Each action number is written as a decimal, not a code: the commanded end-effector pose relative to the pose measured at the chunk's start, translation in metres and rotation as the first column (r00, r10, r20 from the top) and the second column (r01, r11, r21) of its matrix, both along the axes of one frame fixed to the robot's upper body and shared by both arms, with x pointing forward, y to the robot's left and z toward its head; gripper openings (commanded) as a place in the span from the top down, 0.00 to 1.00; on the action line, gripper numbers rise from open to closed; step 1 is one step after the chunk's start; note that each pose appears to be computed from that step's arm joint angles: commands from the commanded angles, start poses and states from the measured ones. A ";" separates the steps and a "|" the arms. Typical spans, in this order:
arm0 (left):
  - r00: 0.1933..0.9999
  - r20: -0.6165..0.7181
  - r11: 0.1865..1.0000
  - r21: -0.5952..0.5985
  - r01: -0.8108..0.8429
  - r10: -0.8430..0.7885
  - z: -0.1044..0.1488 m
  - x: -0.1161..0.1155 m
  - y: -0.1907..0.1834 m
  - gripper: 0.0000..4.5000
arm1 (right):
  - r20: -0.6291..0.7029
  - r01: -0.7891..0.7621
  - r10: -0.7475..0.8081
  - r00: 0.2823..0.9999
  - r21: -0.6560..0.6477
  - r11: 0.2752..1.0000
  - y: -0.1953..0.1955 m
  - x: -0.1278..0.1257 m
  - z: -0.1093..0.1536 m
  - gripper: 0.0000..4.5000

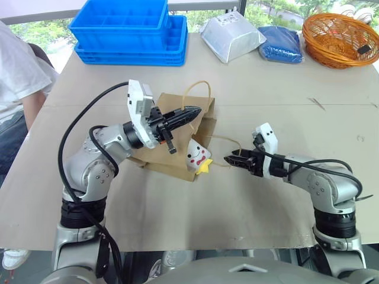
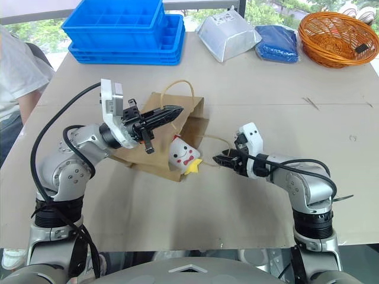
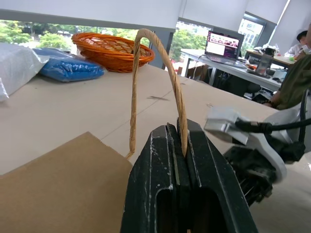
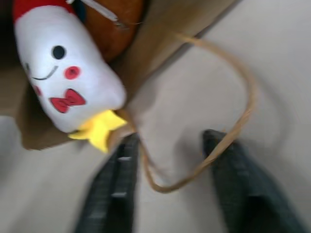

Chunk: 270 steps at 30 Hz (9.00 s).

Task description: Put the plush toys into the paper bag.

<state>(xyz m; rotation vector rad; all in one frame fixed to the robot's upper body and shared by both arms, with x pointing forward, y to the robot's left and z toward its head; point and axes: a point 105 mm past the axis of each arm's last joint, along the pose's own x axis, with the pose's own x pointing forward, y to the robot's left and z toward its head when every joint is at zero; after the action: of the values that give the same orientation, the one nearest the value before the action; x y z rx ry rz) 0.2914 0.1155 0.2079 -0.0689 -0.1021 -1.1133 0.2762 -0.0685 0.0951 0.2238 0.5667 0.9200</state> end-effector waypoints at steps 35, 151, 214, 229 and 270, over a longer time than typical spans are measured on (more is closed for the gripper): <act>0.988 0.081 0.990 0.053 0.131 -0.135 0.054 0.068 -0.009 1.00 | 0.425 -0.119 -0.028 0.905 0.316 0.941 -0.009 -0.044 0.189 0.98; 0.974 0.218 0.967 0.232 -0.108 0.056 -0.027 0.019 -0.024 0.99 | 0.578 -0.335 0.401 0.711 -0.223 0.915 0.022 -0.023 0.052 1.00; 1.000 0.012 0.955 0.294 -0.029 0.027 -0.046 -0.023 0.079 0.01 | 0.571 0.156 0.067 0.818 -0.333 0.930 -0.134 -0.074 0.053 0.00; 0.986 -0.131 0.926 0.376 -0.046 0.102 -0.092 -0.078 0.096 0.01 | 0.486 0.220 -0.007 0.874 -0.383 0.897 -0.176 -0.104 0.044 0.00; 0.340 0.758 0.777 0.620 -0.113 -0.556 -0.121 -0.050 -0.015 0.70 | 0.553 0.006 0.237 0.799 -0.402 0.916 -0.131 -0.133 0.078 0.00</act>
<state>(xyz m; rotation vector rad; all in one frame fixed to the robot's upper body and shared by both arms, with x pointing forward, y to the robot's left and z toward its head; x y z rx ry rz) 0.2386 0.1023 0.0806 1.2693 -0.8082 -1.3526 0.1455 -0.1973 0.1669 -0.4189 0.1912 0.9227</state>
